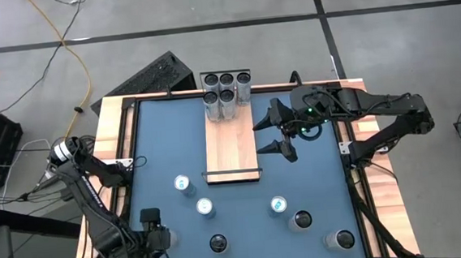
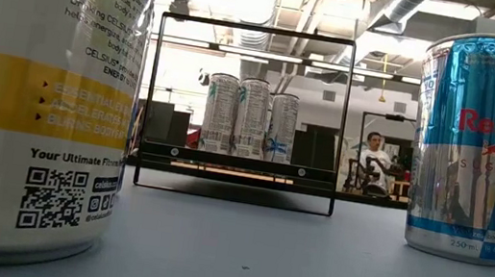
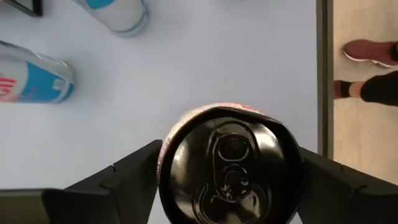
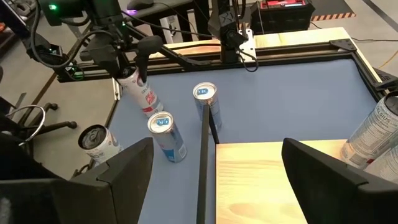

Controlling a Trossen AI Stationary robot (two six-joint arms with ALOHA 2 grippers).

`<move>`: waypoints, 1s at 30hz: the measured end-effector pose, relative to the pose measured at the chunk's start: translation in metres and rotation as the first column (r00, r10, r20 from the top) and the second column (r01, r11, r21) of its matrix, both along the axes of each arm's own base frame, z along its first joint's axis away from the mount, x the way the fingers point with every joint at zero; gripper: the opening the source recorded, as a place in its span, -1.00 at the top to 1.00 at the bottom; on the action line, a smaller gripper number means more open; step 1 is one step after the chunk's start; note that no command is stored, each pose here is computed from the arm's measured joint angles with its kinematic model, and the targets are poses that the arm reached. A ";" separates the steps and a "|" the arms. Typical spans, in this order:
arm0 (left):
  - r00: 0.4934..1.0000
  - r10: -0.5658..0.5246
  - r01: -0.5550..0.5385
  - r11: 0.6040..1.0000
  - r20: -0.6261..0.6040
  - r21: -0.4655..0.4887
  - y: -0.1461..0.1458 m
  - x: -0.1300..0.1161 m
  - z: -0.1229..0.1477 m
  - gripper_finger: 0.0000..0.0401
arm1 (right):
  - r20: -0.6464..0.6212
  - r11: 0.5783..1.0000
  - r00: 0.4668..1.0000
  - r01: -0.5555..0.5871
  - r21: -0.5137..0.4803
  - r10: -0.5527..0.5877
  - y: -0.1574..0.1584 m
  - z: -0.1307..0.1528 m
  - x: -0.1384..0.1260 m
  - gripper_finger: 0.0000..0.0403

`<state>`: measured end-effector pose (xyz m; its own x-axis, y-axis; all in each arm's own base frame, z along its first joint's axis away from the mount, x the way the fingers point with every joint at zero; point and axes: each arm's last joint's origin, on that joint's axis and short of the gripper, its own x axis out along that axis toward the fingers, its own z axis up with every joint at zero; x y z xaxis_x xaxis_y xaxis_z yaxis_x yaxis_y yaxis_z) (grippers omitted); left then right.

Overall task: Place canned beverage on shelf
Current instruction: Put the white-pink black soda can on the shelf

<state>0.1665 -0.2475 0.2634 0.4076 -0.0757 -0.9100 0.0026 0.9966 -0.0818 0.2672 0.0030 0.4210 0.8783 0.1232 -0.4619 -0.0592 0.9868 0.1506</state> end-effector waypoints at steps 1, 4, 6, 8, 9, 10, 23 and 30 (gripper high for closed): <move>1.000 -0.001 0.001 1.000 0.010 0.010 0.000 0.000 0.000 -0.43 | 0.000 1.000 1.000 0.000 0.000 0.000 0.000 0.000 0.000 -0.68; 1.000 -0.019 0.018 1.000 0.018 0.025 0.001 0.001 0.000 -0.37 | 0.000 1.000 1.000 0.000 0.001 0.000 0.000 0.000 0.000 -0.68; 1.000 -0.027 0.026 0.999 0.015 0.027 0.002 0.003 0.000 -0.33 | 0.000 1.000 1.000 0.001 0.001 -0.001 0.000 0.000 0.000 -0.68; 1.000 -0.027 0.026 0.999 0.012 0.024 0.003 0.004 0.000 -0.28 | 0.000 1.000 1.000 0.000 0.002 0.000 0.000 0.000 0.000 -0.68; 1.000 -0.027 0.027 0.999 0.012 0.024 0.003 0.004 0.000 -0.26 | 0.000 1.000 1.000 0.000 0.002 0.000 0.000 0.000 0.000 -0.68; 1.000 -0.025 0.025 0.999 0.012 0.023 0.003 0.004 0.000 -0.24 | 0.000 1.000 1.000 0.000 0.002 0.000 0.000 0.000 0.000 -0.68; 0.972 0.234 -0.231 0.963 0.009 -0.138 0.050 0.006 0.040 -0.22 | -0.013 0.997 0.999 0.035 0.075 -0.034 0.000 0.000 0.000 -0.68; 0.909 0.415 -0.376 0.847 0.025 -0.375 0.093 -0.005 0.083 -0.22 | -0.017 0.995 0.999 0.040 0.089 -0.039 0.001 0.000 -0.002 -0.68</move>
<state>0.1620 -0.1544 0.3463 0.5598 -0.1971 -0.8048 -0.3584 0.8181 -0.4497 0.2655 0.0037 0.4214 0.8763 0.1296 -0.4640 -0.0174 0.9710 0.2383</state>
